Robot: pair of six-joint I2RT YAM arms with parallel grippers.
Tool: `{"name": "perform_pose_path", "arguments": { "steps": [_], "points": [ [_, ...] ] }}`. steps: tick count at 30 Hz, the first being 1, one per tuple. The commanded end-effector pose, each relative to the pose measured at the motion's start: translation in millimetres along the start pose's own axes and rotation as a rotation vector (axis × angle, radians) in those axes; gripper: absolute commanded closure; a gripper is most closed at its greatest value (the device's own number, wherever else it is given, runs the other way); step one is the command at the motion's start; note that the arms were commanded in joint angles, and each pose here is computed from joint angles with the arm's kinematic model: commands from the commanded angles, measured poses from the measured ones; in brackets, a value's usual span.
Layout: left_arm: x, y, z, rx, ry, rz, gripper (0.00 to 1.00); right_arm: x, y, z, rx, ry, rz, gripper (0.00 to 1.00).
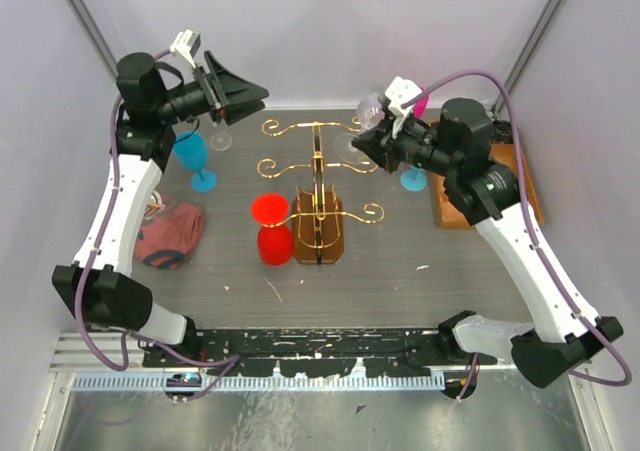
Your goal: Take the wine glass off the wine glass rack
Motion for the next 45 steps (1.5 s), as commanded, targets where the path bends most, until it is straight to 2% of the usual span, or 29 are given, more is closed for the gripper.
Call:
{"name": "perform_pose_path", "arguments": {
  "steps": [1,11,18,29,40,45],
  "points": [
    [14.0,-14.4,-9.0,-0.066,0.106,-0.037,0.29,16.7,6.5,54.7,-0.284,-0.184,0.128,0.99],
    [37.9,-11.9,-26.4,-0.106,0.238,-0.037,0.18,32.9,44.5,61.3,-0.393,-0.211,0.326,0.99],
    [42.4,0.9,-28.5,-0.133,0.25,0.024,0.17,32.4,77.0,73.6,-0.431,-0.234,0.411,0.99],
    [43.8,-6.2,-25.1,-0.155,0.226,0.001,0.17,55.5,109.4,58.6,-0.465,-0.178,0.469,0.99],
    [44.5,-8.6,-39.0,-0.204,0.263,-0.017,0.21,63.9,111.2,62.9,-0.482,-0.184,0.459,0.99],
    [44.3,-7.1,-40.6,-0.202,0.269,-0.015,0.3,66.1,112.8,61.5,-0.481,-0.173,0.463,0.99]
  ]
}}
Point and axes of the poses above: each gripper's point midway between its finger pads, its own x axis out along the fingers, its own y axis along the line the jaws close on, z = x × y, the point moved 3 cm from there along -x, back along the fingers, and after that the axes turned 10 degrees about x, right-handed, at the moved point
